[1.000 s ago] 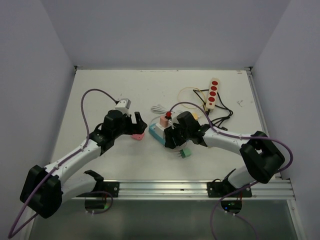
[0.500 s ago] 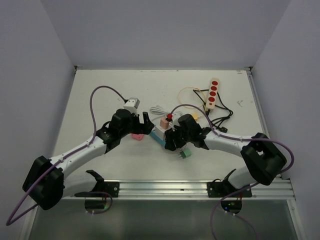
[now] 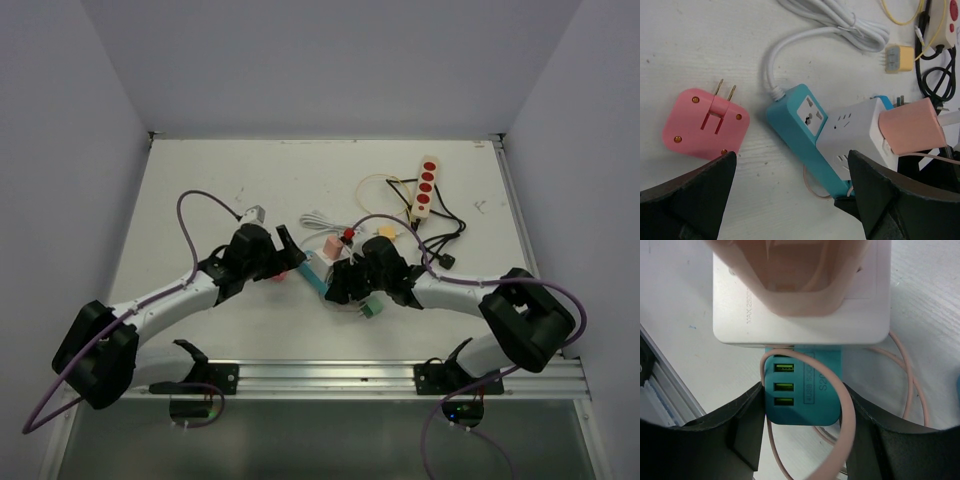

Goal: Pull the plug off the socket

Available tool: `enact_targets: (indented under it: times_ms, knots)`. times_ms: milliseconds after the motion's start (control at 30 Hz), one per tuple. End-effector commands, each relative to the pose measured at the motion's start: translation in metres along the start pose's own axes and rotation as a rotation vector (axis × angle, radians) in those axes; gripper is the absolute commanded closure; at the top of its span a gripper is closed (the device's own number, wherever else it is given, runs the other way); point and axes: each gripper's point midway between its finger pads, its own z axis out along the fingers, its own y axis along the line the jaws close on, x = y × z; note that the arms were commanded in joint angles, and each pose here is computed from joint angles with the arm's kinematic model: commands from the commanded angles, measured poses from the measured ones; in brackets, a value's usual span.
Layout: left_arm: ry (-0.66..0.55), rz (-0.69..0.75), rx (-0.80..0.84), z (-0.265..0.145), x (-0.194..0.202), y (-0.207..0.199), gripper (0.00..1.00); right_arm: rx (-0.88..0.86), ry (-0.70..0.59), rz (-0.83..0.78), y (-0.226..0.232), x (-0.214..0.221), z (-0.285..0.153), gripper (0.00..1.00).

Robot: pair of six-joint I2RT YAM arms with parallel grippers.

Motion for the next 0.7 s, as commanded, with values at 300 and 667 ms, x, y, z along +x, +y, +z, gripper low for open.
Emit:
enact_targets:
  times_ms: [300,667]
  knots:
    - [0.068,-0.259,-0.095,0.031,0.011,-0.002,0.05,-0.173,-0.098,0.079,0.033,-0.016,0.003,1.0]
    - [0.103,-0.334,-0.106,0.051,0.022,-0.002,0.12,-0.181,-0.098,0.081,0.033,-0.015,0.004,1.0]
